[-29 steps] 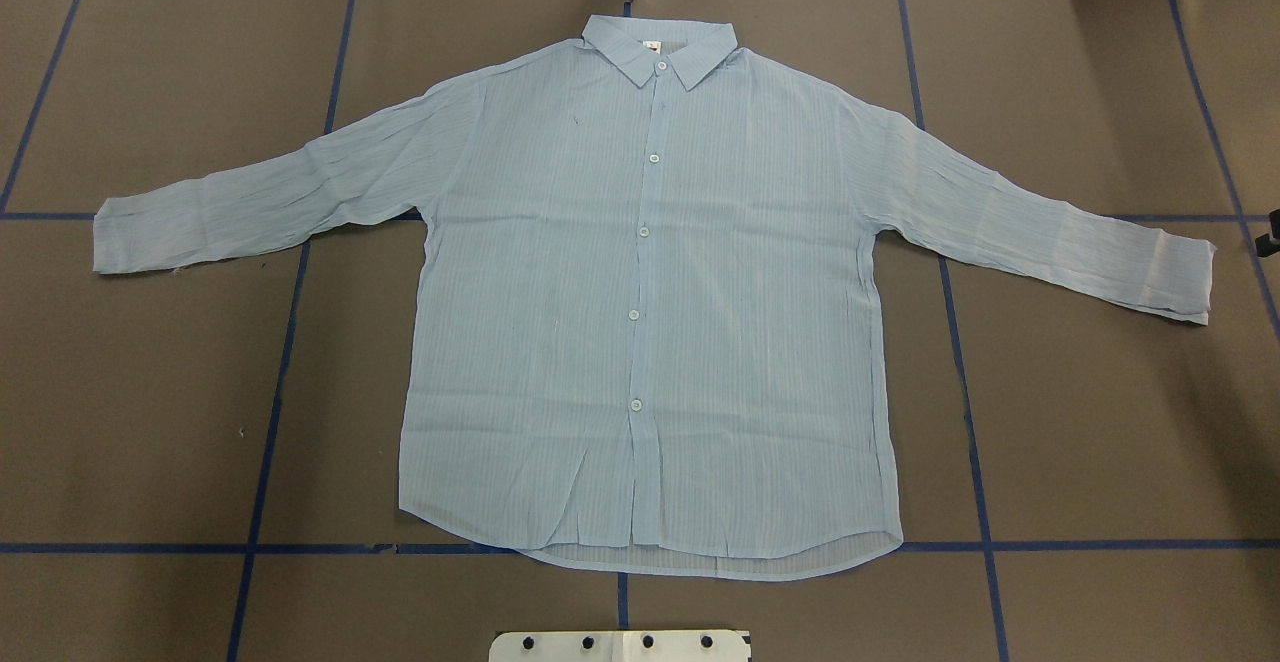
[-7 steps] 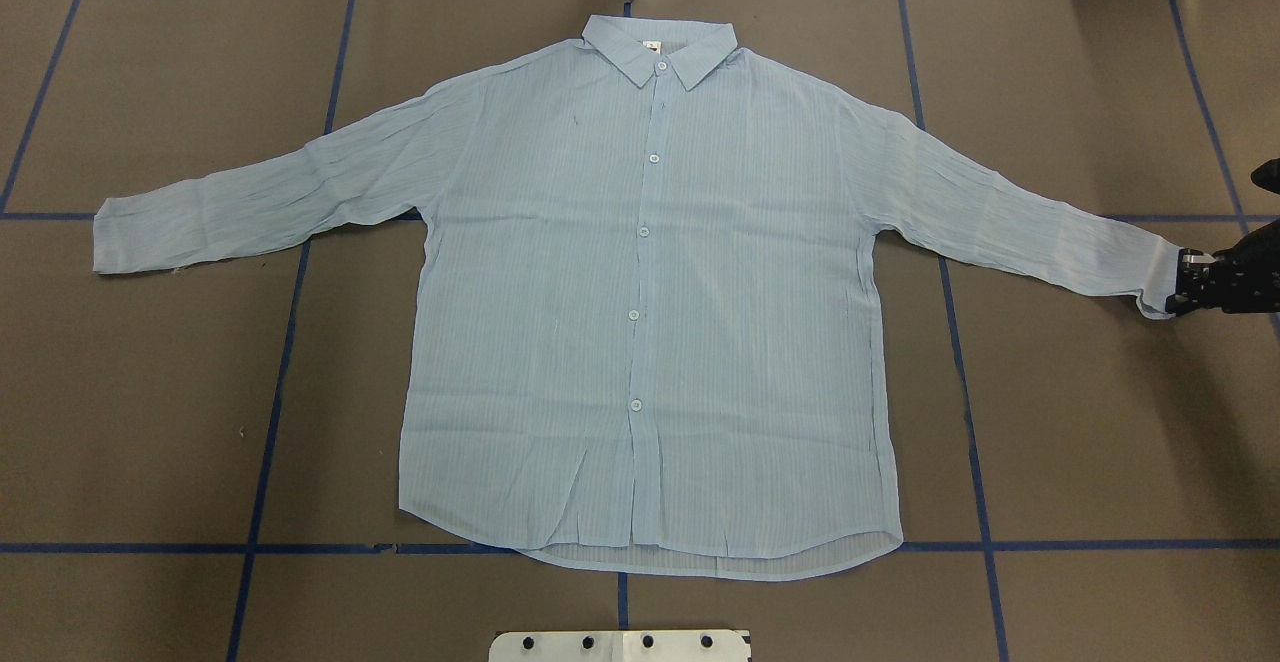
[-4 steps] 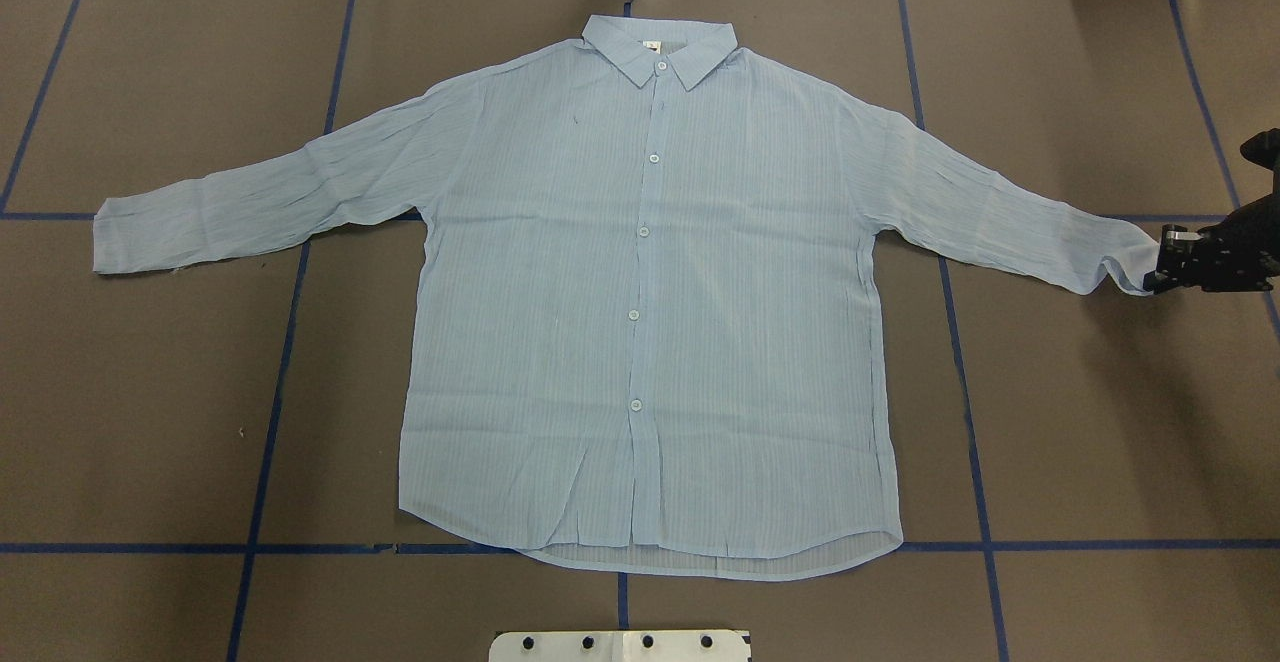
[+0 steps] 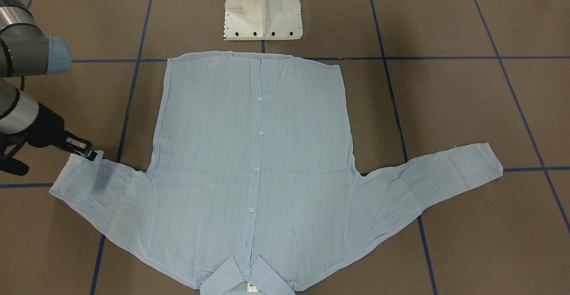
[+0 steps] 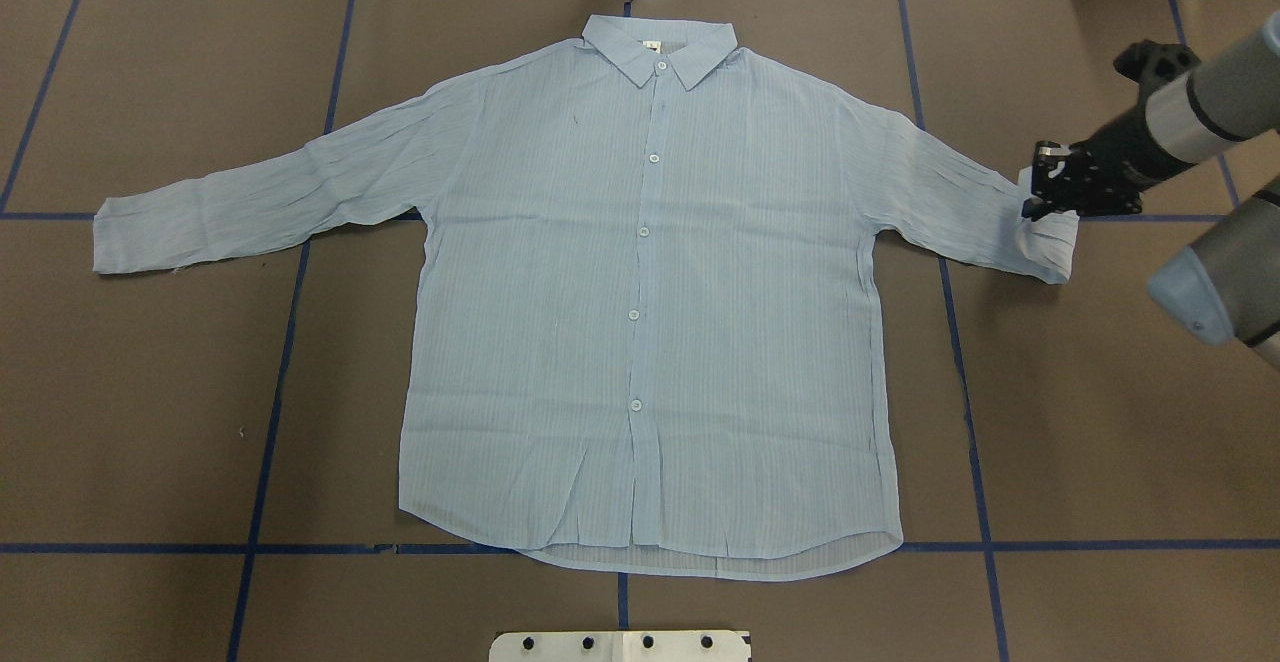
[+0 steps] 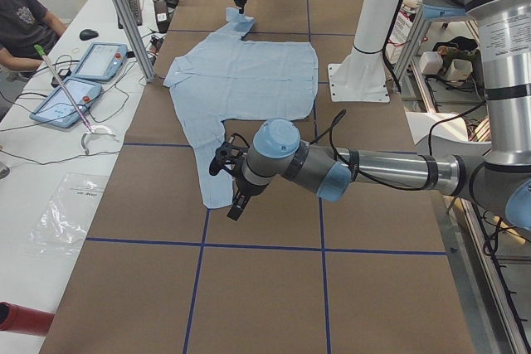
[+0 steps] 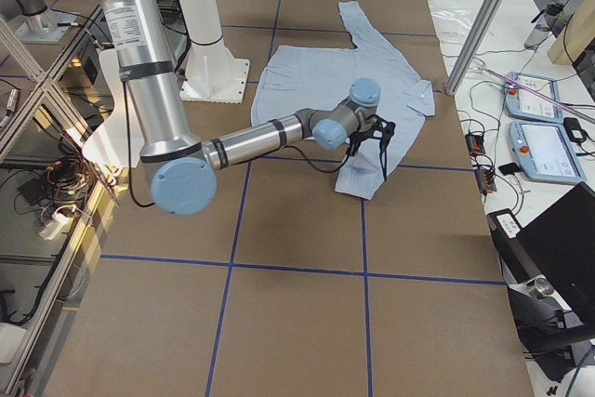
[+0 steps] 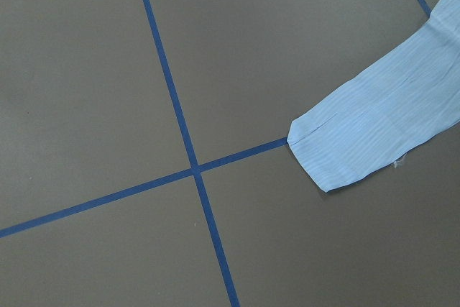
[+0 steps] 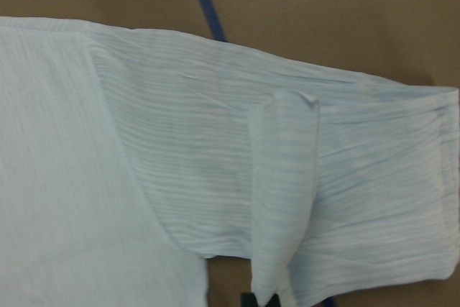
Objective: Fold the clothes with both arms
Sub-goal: 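Grasp the sleeve cuff with the right gripper and fold it across the shirt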
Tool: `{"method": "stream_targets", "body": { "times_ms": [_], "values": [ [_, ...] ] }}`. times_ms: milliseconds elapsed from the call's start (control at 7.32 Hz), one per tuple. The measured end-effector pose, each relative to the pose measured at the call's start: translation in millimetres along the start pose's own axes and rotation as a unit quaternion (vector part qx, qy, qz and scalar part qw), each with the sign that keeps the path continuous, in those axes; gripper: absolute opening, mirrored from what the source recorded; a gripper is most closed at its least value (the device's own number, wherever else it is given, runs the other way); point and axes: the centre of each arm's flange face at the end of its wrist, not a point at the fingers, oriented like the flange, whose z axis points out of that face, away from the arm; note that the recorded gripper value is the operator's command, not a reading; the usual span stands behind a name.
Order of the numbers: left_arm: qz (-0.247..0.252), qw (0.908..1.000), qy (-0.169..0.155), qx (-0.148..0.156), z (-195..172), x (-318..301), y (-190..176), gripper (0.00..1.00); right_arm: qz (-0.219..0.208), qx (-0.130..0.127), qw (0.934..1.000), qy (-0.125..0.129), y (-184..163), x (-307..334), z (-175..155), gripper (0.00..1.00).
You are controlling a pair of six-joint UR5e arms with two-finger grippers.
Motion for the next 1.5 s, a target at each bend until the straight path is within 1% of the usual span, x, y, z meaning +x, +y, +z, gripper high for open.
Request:
{"method": "stream_targets", "body": {
  "times_ms": [137,273,410,683,820,956,1230,1366,1503],
  "values": [
    [0.001,1.0000,0.000,0.001,-0.2,0.3,-1.0,1.00,0.021,-0.002,0.9998,0.000,7.9,-70.0,7.6,0.00],
    [0.001,1.0000,0.000,0.001,-0.4,0.4,-1.3,1.00,0.046,0.005,0.9989,-0.001,17.4,-139.2,19.4,0.00],
    [0.002,1.0000,0.000,0.001,-0.5,0.6,-1.6,1.00,0.061,0.019,0.9980,-0.004,30.2,-203.7,32.7,0.00],
    [0.003,1.0000,0.000,0.002,-0.9,1.0,-2.5,1.00,0.063,0.038,0.9970,-0.023,65.2,-298.0,57.5,0.00],
    [0.005,1.0000,0.000,0.005,-1.5,1.6,-3.1,1.00,0.065,0.043,0.9964,-0.033,82.9,-335.1,63.8,0.00],
    [0.008,0.9999,0.000,0.008,-2.3,2.4,-3.9,1.00,0.068,0.047,0.9956,-0.044,96.8,-359.2,66.6,0.00],
    [0.010,0.9999,0.000,0.010,-2.7,2.9,-4.3,1.00,0.082,0.056,0.9920,-0.078,111.8,-380.5,79.2,0.00],
    [0.010,0.9999,0.000,0.010,-2.5,2.8,-4.2,1.00,0.087,0.059,0.9908,-0.085,115.7,-384.3,85.4,0.60],
    [0.011,0.9999,0.001,0.009,-1.1,3.1,-4.7,1.00,0.089,0.059,0.9904,-0.087,118.4,-385.7,90.0,0.95]
  ]
}}
